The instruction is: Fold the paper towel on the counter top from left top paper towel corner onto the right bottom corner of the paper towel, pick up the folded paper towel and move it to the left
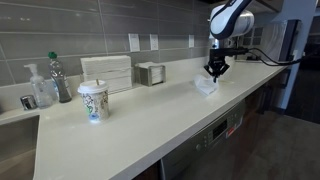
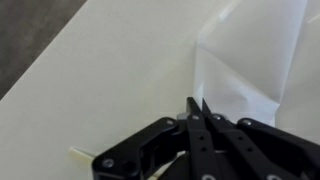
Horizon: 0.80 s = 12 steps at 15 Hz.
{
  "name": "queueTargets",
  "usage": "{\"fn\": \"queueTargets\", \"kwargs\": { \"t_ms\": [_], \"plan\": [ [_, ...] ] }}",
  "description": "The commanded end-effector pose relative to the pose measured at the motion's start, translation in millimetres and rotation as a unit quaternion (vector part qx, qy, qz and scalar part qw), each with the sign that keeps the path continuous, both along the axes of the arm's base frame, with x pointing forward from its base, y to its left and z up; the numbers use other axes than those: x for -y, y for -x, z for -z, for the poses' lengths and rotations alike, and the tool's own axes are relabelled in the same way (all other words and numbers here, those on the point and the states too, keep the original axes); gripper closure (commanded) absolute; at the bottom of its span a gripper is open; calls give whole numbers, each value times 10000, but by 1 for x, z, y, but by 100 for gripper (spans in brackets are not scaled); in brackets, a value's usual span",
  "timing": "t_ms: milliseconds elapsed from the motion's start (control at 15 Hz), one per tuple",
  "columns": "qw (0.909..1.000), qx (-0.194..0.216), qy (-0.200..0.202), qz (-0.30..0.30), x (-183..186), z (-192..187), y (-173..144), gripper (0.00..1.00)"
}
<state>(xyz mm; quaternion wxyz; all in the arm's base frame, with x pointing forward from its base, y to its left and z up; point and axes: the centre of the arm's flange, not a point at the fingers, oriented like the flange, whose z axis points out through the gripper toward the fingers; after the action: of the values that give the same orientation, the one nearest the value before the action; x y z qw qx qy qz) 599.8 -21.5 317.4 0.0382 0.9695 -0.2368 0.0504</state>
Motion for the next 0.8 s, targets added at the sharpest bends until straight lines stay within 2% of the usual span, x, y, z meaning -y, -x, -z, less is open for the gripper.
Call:
{"fn": "queueTargets", "kwargs": {
  "t_ms": [0,333,733],
  "plan": [
    [9997,40,214,-144,-25,-36,-13,100],
    [9990,152,270,-324,-62,-67,-34,100],
    [9986,-130,247,-444,-107,-85,-44,100]
  ]
}}
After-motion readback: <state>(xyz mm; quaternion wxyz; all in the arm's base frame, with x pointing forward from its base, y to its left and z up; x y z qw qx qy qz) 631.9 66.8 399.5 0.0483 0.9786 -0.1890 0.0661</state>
